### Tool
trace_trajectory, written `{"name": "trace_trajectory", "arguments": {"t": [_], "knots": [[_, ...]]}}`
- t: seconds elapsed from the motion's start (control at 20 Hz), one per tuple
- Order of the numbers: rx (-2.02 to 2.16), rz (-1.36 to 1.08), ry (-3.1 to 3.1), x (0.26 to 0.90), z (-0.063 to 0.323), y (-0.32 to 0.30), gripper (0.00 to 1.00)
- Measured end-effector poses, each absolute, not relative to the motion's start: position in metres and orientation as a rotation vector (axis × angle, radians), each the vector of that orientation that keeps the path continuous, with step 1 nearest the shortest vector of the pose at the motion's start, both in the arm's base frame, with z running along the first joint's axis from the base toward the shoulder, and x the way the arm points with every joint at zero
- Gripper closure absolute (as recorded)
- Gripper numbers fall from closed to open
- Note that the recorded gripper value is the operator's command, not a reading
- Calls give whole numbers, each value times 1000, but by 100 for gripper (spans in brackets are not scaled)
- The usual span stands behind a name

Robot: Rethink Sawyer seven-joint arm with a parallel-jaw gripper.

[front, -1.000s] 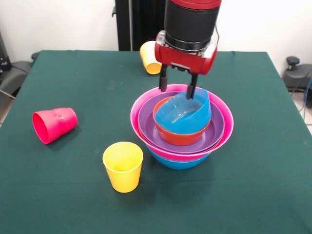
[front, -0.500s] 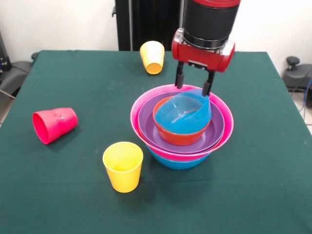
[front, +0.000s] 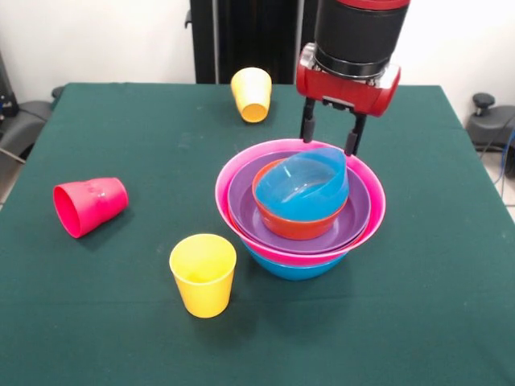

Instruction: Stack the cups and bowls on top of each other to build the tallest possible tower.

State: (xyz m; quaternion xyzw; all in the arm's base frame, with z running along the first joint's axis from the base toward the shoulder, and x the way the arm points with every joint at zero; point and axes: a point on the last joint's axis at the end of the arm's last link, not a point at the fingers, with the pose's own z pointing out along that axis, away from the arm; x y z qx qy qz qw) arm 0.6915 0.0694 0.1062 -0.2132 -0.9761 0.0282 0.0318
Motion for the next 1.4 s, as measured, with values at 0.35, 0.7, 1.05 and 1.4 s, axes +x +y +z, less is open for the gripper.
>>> {"name": "trace_trajectory", "arguments": {"t": [0.35, 0.7, 1.05, 1.4], "knots": [[-690, 99, -2980, 687, 98, 60, 0], [-693, 107, -2960, 680, 72, 56, 0], [-698, 108, -2960, 674, 47, 53, 0], [-709, 117, -2957, 672, 43, 49, 0]]}}
